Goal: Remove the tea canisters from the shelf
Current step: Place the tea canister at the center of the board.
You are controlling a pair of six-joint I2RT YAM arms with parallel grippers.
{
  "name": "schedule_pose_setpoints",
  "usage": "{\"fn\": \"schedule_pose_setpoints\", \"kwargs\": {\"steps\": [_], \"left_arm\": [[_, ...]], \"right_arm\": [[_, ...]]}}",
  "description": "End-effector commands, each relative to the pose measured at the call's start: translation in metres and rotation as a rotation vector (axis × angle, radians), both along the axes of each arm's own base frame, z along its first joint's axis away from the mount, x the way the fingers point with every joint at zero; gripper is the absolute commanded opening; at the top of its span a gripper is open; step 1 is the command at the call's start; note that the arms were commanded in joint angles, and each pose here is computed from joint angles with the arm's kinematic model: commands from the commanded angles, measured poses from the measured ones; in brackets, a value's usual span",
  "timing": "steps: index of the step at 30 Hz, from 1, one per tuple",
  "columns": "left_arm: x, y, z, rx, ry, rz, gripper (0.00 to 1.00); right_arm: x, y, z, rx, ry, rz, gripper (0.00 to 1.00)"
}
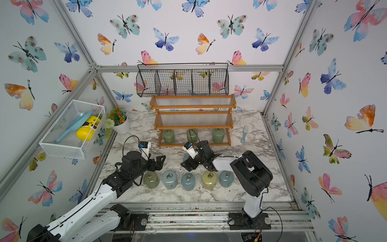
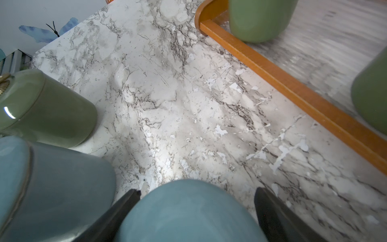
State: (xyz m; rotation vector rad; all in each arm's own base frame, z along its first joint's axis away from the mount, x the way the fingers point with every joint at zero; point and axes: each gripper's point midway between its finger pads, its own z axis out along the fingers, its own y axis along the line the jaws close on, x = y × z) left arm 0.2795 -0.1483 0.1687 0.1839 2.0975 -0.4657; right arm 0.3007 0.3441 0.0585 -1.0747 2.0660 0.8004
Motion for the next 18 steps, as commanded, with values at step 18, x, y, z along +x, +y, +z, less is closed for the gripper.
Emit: {"fn": "schedule_pose_setpoints", "kwargs": {"steps": [18], "left_arm": [[0.001,0.005,0.002,-0.005,-0.021,0.024,0.98]], "right_arm": [[-0.002,-0.002,0.029,0.012,-0.039,-0.005,0.99]]}}
